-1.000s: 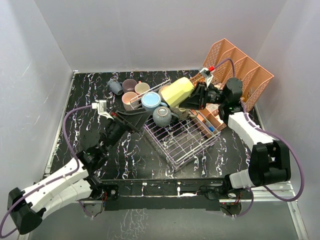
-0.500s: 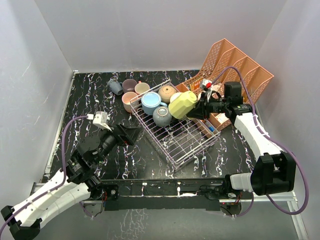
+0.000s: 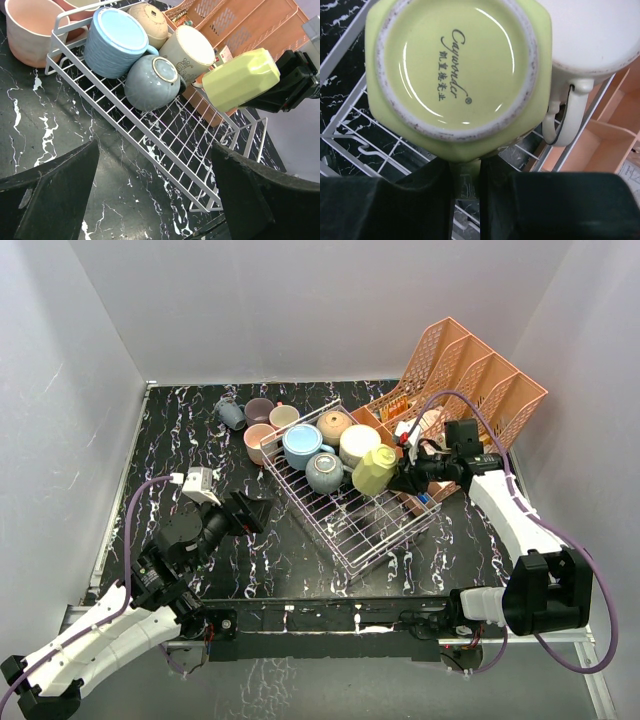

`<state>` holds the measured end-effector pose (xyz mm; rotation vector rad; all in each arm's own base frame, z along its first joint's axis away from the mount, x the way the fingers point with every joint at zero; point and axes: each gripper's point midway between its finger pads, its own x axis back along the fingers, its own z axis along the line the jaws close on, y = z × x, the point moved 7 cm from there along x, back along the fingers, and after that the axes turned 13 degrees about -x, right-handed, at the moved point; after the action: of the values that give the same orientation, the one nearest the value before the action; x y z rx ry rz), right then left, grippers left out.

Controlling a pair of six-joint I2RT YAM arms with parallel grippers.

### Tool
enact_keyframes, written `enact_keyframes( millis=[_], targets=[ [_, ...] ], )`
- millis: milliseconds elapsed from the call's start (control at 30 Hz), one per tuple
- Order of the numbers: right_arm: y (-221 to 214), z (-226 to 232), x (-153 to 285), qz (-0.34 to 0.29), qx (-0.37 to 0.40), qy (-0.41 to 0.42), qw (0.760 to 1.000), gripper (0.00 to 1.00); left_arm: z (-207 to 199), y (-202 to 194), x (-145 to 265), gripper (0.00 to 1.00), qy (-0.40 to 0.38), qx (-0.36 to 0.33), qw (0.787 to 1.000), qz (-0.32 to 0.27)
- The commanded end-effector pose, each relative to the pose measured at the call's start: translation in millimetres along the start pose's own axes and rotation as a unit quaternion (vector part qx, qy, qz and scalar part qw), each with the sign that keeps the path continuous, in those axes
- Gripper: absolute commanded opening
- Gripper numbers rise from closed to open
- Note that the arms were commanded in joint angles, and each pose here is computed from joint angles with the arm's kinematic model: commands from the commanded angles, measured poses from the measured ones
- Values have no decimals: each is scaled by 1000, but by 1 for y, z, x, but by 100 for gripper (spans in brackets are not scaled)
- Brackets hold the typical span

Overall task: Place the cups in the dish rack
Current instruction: Turn the cup upside down in the dish rack.

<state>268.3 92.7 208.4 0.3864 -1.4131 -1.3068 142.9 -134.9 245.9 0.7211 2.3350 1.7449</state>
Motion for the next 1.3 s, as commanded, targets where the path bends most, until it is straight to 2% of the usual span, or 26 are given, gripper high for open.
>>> enact_keyframes(
  millis=[0, 700, 1267],
  targets=[
    [14, -1, 7, -21, 69, -22, 997, 8, -1, 18, 6, 92, 5, -2, 1000, -25],
    [-5, -19, -12, 37, 50, -92, 994, 8, 1, 17, 7, 92, 13, -4, 1000, -28],
    [-17, -32, -29, 67, 61, -114, 989, 15, 3, 15, 7, 92, 14, 0, 1000, -25]
  ],
)
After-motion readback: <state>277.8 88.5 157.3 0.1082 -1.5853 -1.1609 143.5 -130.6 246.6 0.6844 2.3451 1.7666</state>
